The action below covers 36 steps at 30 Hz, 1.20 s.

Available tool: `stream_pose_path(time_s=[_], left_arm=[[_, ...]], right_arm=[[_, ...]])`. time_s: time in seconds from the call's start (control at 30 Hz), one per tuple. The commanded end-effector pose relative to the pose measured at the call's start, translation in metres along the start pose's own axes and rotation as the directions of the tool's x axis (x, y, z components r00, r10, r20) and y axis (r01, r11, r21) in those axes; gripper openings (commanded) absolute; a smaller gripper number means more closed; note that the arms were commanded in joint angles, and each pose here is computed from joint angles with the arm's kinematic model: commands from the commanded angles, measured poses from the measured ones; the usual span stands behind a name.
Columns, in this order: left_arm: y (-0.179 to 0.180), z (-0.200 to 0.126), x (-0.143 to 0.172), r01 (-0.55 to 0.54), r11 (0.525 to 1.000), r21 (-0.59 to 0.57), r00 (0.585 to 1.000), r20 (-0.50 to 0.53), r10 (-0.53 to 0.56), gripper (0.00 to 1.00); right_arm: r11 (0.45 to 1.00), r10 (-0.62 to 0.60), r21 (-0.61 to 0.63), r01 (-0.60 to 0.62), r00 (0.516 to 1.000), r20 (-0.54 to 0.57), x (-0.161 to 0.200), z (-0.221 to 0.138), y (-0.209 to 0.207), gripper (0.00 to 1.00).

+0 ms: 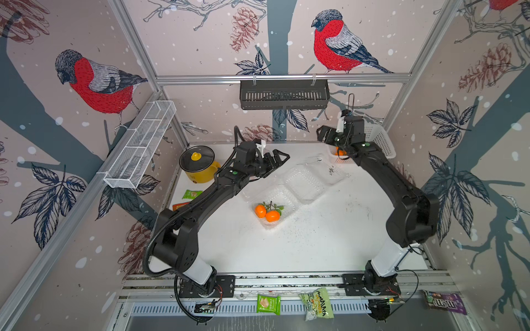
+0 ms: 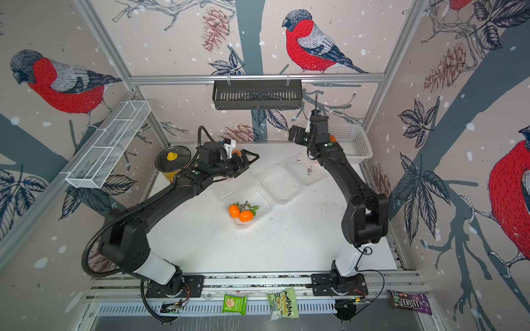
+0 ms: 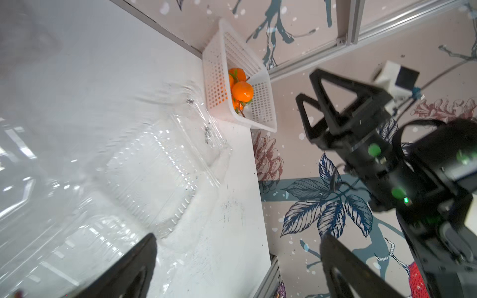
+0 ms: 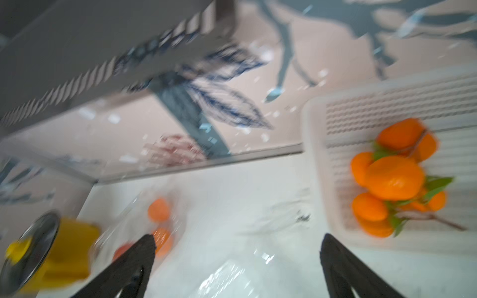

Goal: Take oranges out of containers
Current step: Pick up the orange from the packing box.

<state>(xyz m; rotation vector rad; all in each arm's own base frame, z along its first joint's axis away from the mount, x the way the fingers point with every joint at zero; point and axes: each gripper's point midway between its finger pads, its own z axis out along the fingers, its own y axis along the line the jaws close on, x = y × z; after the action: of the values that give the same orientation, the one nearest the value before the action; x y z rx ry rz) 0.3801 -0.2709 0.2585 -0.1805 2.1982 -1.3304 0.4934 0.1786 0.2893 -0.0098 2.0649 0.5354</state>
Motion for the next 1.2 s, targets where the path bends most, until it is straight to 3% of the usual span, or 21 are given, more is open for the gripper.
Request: stream_pose_path(time_s=[0.0, 0.2, 0.33, 0.47, 0.93, 1.07, 1.17], left_arm=[[0.028, -0.028, 0.013, 0.023, 0.997, -0.071, 0.999, 0.028, -0.021, 0.97], [0.078, -0.067, 0.042, 0.118, 0.985, -0.128, 0.992, 0.067, -0.111, 0.97], [0.097, -0.081, 0.052, 0.169, 0.977, -0.128, 0.983, 0.093, -0.158, 0.97], [0.104, -0.08, 0.062, 0.207, 0.973, -0.106, 0.977, 0.082, -0.199, 0.97], [0.108, -0.078, 0.067, 0.214, 0.971, -0.106, 0.976, 0.064, -0.208, 0.97], [0.109, -0.077, 0.066, 0.219, 0.97, -0.106, 0.975, 0.065, -0.213, 0.97], [0.106, -0.076, 0.064, 0.215, 0.972, -0.099, 0.976, 0.063, -0.21, 0.97]], right_arm=[[0.99, -0.098, -0.112, 0.09, 0.992, -0.077, 0.053, -0.014, 0.049, 1.0], [0.946, -0.252, -0.276, 0.167, 0.917, -0.308, 0.176, -0.037, 0.113, 1.0], [0.92, -0.337, -0.334, 0.206, 0.852, -0.401, 0.237, -0.045, 0.13, 0.85], [0.919, -0.341, -0.346, 0.188, 0.818, -0.462, 0.275, -0.035, 0.13, 0.73], [0.925, -0.366, -0.32, 0.207, 0.715, -0.595, 0.348, 0.014, 0.131, 0.4], [0.932, -0.353, -0.296, 0.211, 0.719, -0.599, 0.349, 0.017, 0.126, 0.11], [0.934, -0.344, -0.293, 0.206, 0.743, -0.574, 0.334, 0.016, 0.131, 0.06]])
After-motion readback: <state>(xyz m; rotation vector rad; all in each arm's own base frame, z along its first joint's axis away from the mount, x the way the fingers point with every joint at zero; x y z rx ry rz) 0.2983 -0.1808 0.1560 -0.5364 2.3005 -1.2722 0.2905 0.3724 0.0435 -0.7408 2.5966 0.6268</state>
